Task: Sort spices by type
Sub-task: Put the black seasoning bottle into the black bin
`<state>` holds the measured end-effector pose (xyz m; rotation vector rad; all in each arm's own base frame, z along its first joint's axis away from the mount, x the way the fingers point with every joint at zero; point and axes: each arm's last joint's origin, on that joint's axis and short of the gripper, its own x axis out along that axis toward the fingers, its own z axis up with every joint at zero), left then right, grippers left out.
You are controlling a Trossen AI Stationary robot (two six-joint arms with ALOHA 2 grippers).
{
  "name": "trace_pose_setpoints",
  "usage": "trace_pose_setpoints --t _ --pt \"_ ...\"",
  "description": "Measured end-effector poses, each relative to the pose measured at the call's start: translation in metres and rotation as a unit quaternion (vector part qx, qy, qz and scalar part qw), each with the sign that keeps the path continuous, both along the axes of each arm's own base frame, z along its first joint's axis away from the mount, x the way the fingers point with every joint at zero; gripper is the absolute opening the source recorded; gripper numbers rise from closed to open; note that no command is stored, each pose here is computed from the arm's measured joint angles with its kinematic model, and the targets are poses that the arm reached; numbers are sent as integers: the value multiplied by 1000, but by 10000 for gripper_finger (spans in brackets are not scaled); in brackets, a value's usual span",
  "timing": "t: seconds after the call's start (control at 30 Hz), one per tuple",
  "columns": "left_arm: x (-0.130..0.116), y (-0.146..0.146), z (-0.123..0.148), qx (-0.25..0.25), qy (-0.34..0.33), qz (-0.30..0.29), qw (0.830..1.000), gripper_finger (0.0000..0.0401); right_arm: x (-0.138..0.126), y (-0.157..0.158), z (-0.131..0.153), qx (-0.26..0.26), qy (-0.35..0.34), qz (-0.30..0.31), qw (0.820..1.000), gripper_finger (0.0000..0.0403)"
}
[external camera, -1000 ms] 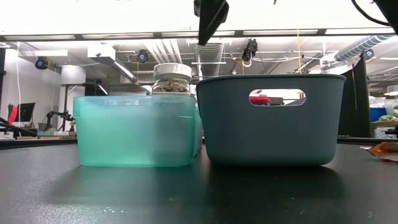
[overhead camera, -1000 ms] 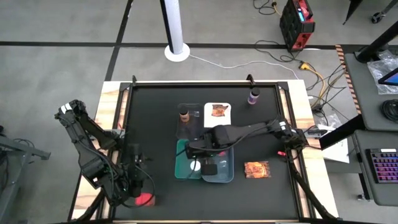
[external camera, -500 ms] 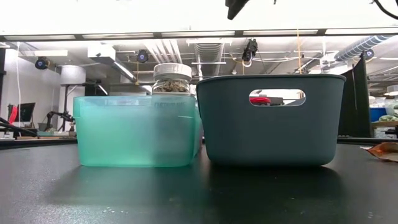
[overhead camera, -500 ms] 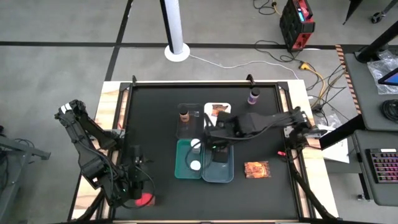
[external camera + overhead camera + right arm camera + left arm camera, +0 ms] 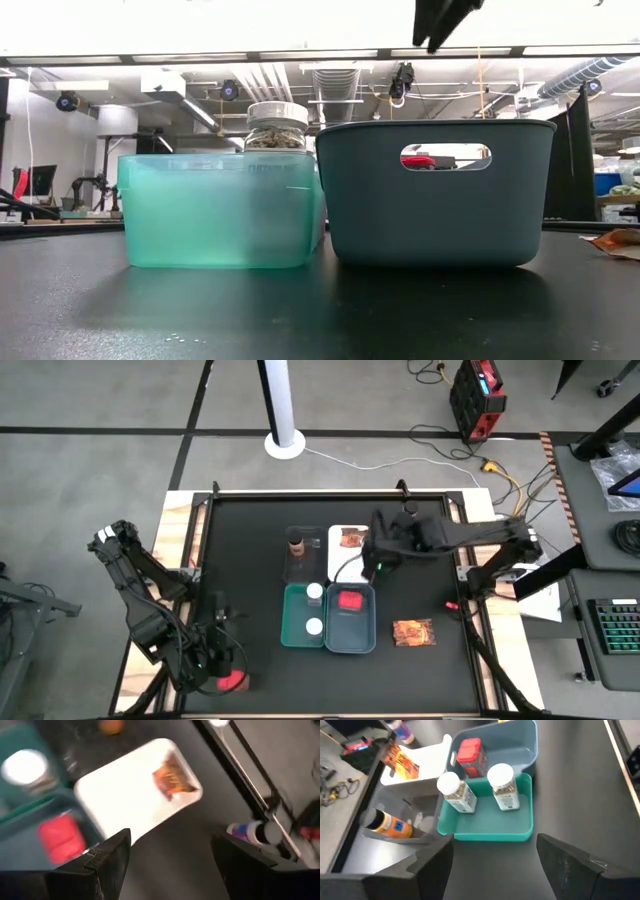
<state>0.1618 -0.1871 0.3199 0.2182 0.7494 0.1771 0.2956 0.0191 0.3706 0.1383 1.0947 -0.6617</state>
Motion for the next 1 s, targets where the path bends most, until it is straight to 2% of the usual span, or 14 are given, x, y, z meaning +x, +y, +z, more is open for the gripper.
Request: trace_pose_setpoints --t 0.23,0.37,0.53,0.8,1.0 --pt "5 4 3 53 -49 13 997 267 -31 -72 -11 6 -9 -153 988 259" --pt "10 9 4 78 -59 25 995 267 -52 -121 -20 7 5 -253 967 263" --pt "21 19 5 92 -54 41 993 267 -76 -185 -36 18 22 -341 940 271" --pt "29 27 5 109 -44 51 992 267 -87 -257 -74 128 3 -360 924 291" --pt "29 27 5 111 -44 50 992 267 -89 -278 -106 189 52 -369 908 307"
